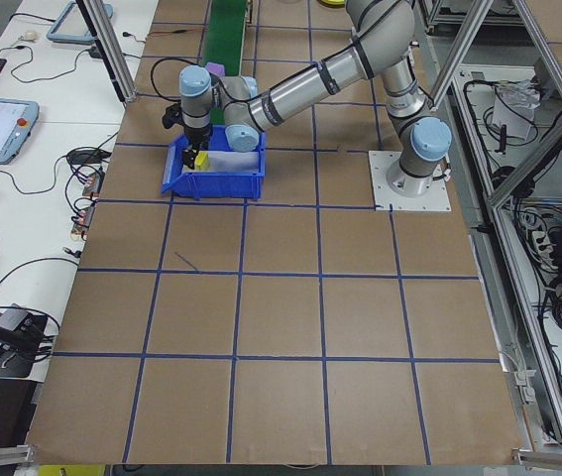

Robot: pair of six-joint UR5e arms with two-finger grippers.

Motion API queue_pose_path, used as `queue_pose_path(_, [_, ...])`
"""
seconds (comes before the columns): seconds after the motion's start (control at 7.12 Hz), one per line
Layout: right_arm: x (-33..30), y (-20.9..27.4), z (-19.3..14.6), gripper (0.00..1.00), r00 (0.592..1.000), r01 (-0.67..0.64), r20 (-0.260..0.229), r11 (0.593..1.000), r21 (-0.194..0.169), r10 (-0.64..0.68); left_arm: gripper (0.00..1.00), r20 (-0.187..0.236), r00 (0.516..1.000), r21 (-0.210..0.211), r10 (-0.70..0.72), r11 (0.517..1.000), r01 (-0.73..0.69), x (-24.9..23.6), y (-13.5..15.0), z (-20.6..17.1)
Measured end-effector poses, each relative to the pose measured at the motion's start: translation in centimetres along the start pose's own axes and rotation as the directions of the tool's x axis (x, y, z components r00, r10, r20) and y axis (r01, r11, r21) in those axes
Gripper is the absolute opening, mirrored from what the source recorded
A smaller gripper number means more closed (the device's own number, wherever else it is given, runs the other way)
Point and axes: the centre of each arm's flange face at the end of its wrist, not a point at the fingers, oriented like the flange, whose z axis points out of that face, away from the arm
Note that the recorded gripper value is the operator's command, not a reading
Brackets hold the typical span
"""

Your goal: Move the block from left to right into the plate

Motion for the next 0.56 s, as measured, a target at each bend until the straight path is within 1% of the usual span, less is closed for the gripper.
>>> queue_pose_path(0.14, [1.2,0.1,0.7,1.0,1.0,-0.016,0.017,1.0,0.014,0.016,0.49,0.0,1.0,0.001,0.0,1.0,0.0,0.0,0.0,0.4])
queue_pose_path(0.28, [2.0,0.3,1.4,1.0,0.999,-0.033,0.043,0.999,0.021,0.032,0.46,0.001,1.0,0.003,0.001,1.0,-0.001,0.0,0.1,1.0])
queue_pose_path(0.42, [2.5,0.5,2.1,1.0,0.997,-0.045,0.065,0.999,0.026,0.043,0.46,0.006,1.0,0.011,0.002,1.0,-0.002,0.0,0.2,0.9])
queue_pose_path(0.56, [3.0,0.6,2.6,1.0,0.995,-0.057,0.085,0.998,0.033,0.054,0.46,0.021,1.0,0.039,0.007,0.999,-0.008,0.3,0.0,-0.8])
